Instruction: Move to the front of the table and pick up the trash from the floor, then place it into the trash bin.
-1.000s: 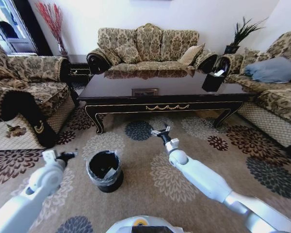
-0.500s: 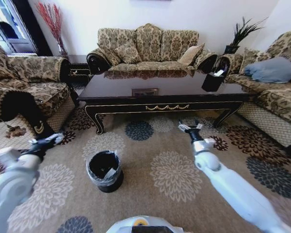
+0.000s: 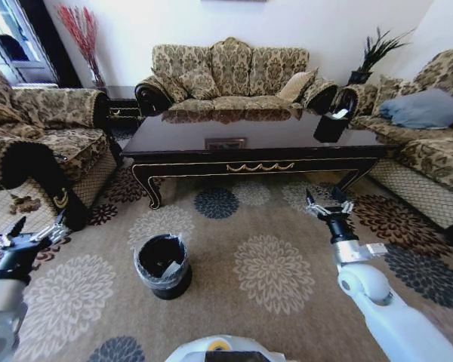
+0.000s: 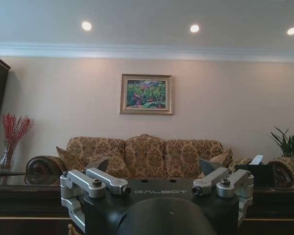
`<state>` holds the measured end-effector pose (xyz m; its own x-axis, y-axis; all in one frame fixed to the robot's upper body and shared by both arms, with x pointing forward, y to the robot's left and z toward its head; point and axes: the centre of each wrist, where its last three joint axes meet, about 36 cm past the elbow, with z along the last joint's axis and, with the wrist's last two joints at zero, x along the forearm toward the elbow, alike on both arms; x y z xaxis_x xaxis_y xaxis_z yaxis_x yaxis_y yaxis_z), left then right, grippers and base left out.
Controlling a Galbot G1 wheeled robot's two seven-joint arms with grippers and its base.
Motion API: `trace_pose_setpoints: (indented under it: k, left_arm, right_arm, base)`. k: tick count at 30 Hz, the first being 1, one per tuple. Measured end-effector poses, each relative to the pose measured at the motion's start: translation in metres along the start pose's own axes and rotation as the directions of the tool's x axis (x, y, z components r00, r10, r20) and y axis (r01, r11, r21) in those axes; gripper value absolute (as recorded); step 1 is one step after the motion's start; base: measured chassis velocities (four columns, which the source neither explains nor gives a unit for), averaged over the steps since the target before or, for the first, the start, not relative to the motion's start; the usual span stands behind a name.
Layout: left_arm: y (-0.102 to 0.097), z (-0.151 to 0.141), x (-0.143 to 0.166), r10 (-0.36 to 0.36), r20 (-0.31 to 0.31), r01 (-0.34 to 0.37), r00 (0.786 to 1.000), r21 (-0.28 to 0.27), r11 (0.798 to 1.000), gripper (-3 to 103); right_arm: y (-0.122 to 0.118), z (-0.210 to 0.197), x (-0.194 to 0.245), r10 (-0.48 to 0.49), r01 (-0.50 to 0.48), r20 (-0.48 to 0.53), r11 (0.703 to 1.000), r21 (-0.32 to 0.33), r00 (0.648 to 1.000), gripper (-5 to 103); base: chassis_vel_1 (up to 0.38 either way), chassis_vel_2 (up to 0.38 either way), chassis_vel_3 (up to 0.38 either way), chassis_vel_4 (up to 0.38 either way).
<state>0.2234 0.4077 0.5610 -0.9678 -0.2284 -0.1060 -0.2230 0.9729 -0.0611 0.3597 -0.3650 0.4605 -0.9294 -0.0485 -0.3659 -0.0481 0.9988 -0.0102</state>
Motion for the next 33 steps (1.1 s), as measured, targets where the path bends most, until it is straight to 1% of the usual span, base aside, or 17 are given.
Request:
trace_pose_setpoints:
  k: [3,4,7,11,15,20,26,29,33]
  left_arm:
    - [-0.009,-0.001,0.001,0.028,-0.009,-0.028,1.000,0.005,1.000,100]
    - [-0.009,-0.001,0.001,0.028,-0.009,-0.028,1.000,0.005,1.000,100]
    - [-0.019,-0.002,-0.001,0.050,-0.009,-0.050,0.999,-0.004,0.999,100]
    - [-0.024,0.002,-0.001,0.040,-0.011,-0.040,0.999,-0.020,0.999,100]
    - [-0.027,0.005,-0.001,0.035,-0.014,-0.035,0.999,-0.014,0.999,100]
    - [-0.031,0.005,-0.002,0.051,-0.007,-0.051,0.999,-0.009,0.999,100]
    - [-0.036,0.004,-0.003,0.075,0.004,-0.075,0.997,-0.003,0.997,100]
    - [-0.039,0.009,-0.005,0.090,0.012,-0.090,0.996,-0.018,0.996,100]
    - [-0.045,0.013,-0.006,0.106,0.010,-0.106,0.994,0.002,0.994,100]
  right_arm:
    - [0.001,-0.001,0.004,-0.011,0.011,-0.010,1.000,0.001,1.000,100]
    - [0.001,-0.001,0.004,-0.011,0.011,-0.010,1.000,0.001,1.000,100]
    - [0.000,-0.001,0.007,-0.028,0.028,-0.011,1.000,0.008,1.000,100]
    - [0.000,-0.001,0.013,-0.028,0.028,-0.008,0.999,0.019,1.000,100]
    - [0.001,0.000,0.018,-0.025,0.025,-0.011,0.999,0.024,1.000,100]
    - [-0.003,0.000,0.024,-0.025,0.025,-0.009,0.999,0.039,1.000,100]
    - [-0.008,0.000,0.027,-0.014,0.014,-0.009,0.999,0.052,1.000,100]
    - [-0.011,0.002,0.030,-0.002,0.002,-0.012,0.998,0.060,1.000,100]
    - [-0.013,0.004,0.031,0.005,-0.004,-0.014,0.998,0.064,1.000,100]
  base:
    - [0.000,0.000,0.000,0.000]
    - [0.000,0.000,0.000,0.000]
    - [0.000,0.000,0.000,0.000]
    - [0.000,0.000,0.000,0.000]
    - [0.000,0.000,0.000,0.000]
    - [0.052,-0.045,-0.041,0.047]
    - [0.159,-0.156,-0.164,0.146]
    - [0.249,-0.250,-0.233,0.238]
    - [0.289,-0.305,-0.280,0.276]
